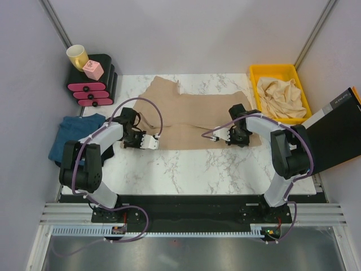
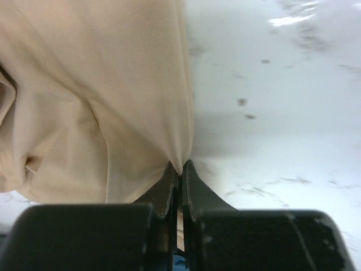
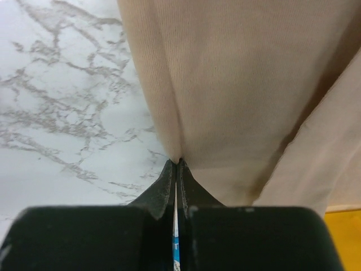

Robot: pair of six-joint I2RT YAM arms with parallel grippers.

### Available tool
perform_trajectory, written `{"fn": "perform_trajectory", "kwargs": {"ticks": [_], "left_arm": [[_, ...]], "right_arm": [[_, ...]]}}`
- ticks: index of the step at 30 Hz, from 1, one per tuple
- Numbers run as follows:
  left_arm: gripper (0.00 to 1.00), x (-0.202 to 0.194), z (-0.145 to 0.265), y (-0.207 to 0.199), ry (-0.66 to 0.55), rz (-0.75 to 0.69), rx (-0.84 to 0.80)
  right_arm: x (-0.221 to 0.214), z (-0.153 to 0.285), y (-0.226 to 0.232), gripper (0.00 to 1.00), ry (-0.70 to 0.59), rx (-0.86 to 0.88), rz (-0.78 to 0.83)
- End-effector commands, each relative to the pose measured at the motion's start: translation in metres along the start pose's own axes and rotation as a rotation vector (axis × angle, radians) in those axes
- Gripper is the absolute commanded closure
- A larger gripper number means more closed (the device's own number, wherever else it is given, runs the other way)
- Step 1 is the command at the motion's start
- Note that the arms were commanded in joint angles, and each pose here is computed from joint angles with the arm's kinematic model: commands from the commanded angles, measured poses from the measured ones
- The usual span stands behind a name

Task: Fold and stack the t-shirts
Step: Fold the tshirt

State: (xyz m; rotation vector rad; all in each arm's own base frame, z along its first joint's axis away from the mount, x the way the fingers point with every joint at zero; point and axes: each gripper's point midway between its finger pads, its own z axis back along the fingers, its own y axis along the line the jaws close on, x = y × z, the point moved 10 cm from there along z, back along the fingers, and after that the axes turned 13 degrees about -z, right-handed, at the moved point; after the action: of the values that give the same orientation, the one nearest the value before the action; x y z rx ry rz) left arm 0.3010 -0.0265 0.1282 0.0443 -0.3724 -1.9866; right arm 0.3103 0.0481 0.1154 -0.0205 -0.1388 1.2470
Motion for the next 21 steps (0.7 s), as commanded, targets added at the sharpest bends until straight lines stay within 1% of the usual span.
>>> {"fn": "perform_trajectory", "kwargs": {"ticks": [1, 2, 4, 8, 14, 15, 16, 17, 18, 19, 20, 21], "left_arm": [[0.98, 0.013, 0.028, -0.022, -0.069, 0.066, -0.124], [0.98, 0.016, 0.031, -0.027, -0.084, 0.076, -0.155], [0.98, 0.018, 0.035, -0.028, -0.106, 0.072, -0.167], [0.98, 0.023, 0.037, -0.038, -0.125, 0.04, -0.194], [0.98, 0.034, 0.038, -0.059, -0.158, -0.019, -0.231], [0.93, 0.036, 0.038, -0.062, -0.167, -0.026, -0.237], [0.82, 0.038, 0.04, -0.063, -0.171, -0.034, -0.23], [0.52, 0.038, 0.042, -0.062, -0.172, -0.036, -0.22], [0.43, 0.039, 0.045, -0.06, -0.175, -0.039, -0.213], [0.36, 0.039, 0.048, -0.058, -0.172, -0.036, -0.2], [0.25, 0.039, 0.052, -0.055, -0.168, -0.037, -0.191], [0.22, 0.039, 0.06, -0.046, -0.162, -0.042, -0.159]], "right_arm": [[-0.009, 0.011, 0.015, 1.0, 0.027, 0.085, 0.069], [-0.008, 0.013, 0.016, 1.0, 0.025, 0.1, 0.077], [-0.008, 0.017, 0.025, 1.0, 0.034, 0.15, 0.101], [-0.007, 0.026, 0.051, 1.0, 0.038, 0.171, 0.178], [-0.007, 0.03, 0.083, 1.0, 0.045, 0.227, 0.196], [-0.008, 0.03, 0.086, 0.99, 0.055, 0.243, 0.196], [-0.008, 0.031, 0.088, 0.8, 0.059, 0.245, 0.195], [-0.008, 0.032, 0.091, 0.69, 0.065, 0.249, 0.19], [-0.009, 0.034, 0.092, 0.62, 0.071, 0.251, 0.19], [-0.009, 0.038, 0.091, 0.53, 0.066, 0.236, 0.189], [-0.009, 0.041, 0.091, 0.49, 0.063, 0.225, 0.187], [-0.009, 0.044, 0.089, 0.47, 0.067, 0.206, 0.181]]}}
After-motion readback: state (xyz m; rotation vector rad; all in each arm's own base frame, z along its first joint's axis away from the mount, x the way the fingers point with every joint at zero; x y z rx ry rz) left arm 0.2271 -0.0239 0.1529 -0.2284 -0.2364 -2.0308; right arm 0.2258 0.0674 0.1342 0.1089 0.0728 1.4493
